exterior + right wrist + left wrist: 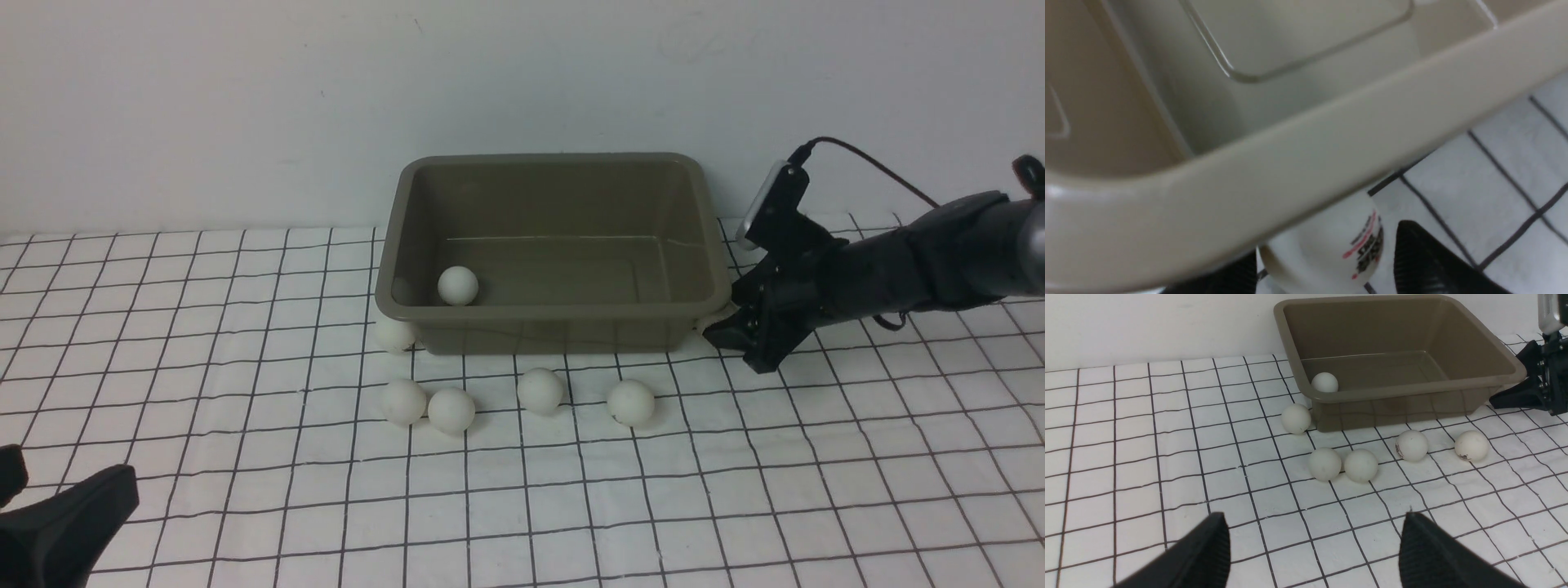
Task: Put the table tennis balls into the box on the white checkered tablecloth.
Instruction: 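Reach for and grasp a ping pong ball on the table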
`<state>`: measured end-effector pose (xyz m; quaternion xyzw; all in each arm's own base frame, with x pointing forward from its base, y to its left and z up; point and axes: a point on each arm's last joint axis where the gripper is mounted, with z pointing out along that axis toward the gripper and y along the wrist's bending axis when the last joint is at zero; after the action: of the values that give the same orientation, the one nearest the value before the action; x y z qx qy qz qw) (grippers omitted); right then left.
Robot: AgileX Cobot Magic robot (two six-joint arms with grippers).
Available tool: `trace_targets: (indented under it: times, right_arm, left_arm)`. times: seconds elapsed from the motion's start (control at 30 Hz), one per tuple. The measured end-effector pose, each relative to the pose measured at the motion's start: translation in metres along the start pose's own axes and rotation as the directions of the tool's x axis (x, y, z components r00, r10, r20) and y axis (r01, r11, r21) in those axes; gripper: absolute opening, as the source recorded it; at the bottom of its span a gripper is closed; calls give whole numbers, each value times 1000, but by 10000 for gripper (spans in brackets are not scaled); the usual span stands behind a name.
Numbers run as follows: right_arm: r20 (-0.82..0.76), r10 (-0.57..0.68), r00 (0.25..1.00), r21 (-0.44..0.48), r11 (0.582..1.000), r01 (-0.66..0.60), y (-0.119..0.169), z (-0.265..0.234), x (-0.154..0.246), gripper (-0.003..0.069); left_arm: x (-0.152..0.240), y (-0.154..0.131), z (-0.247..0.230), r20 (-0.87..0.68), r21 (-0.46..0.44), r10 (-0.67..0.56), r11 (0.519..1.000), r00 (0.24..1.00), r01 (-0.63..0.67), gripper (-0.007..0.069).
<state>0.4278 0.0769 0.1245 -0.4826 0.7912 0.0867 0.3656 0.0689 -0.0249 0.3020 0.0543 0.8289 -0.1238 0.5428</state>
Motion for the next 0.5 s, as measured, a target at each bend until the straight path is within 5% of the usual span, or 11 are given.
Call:
trace_targets:
  times: [0.2,0.5]
  right_arm:
    - [28,77,997,35,996,-78,-3,0,-2,354]
    - [110,120,987,286,947,-147,-42,-64,-23,354]
  left_arm:
    - [0,0,0,0,0,0,1000,1000,0,499]
    - [0,0,0,0,0,0,1000,1000,0,499]
